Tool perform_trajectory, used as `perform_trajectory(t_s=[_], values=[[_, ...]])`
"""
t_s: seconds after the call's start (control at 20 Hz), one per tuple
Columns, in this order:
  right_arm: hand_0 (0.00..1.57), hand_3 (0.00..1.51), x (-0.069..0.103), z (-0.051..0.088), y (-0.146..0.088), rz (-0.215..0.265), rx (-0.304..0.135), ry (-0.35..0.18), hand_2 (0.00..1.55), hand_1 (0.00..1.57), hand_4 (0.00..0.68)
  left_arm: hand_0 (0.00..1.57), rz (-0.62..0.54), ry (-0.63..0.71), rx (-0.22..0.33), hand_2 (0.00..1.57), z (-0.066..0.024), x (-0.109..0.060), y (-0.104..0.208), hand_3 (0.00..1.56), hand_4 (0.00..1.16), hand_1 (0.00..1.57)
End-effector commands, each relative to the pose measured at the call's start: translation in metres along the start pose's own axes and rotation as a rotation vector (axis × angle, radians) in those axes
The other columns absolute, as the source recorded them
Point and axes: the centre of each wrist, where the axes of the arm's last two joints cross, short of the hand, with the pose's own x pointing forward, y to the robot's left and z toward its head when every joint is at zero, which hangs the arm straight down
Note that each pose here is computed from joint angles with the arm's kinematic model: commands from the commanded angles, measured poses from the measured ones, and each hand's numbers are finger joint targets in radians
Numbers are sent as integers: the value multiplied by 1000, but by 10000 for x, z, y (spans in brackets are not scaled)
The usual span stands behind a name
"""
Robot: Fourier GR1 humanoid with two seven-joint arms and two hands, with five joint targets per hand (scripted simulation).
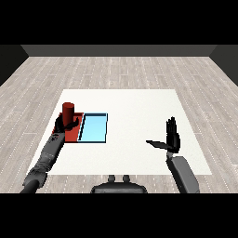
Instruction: Pick the red can and put it in the red box
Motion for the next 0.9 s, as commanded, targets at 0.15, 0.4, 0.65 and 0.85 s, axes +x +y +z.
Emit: perform_trajectory(t_s=[0.15, 0.4, 0.65, 0.85], values=[[0, 0, -264, -119, 154, -32, 12, 36, 0, 0, 0, 1554, -107, 166, -10, 1459, -48, -219, -87, 1432, 1010, 1554], [0, 0, -316, -204, 64, -8, -19, 42, 0, 0, 0, 671, -220, 361, -34, 671, 136, -459, -199, 0, 720, 671], [0, 0, -282, -327, 214, -13, -15, 24, 0, 0, 0, 887, -149, 502, 58, 877, 121, -593, 54, 343, 676, 887], [0, 0, -358, -255, 123, -38, -12, 38, 0, 0, 0, 0, -158, 574, -59, 0, 161, -651, 66, 0, 649, 0]])
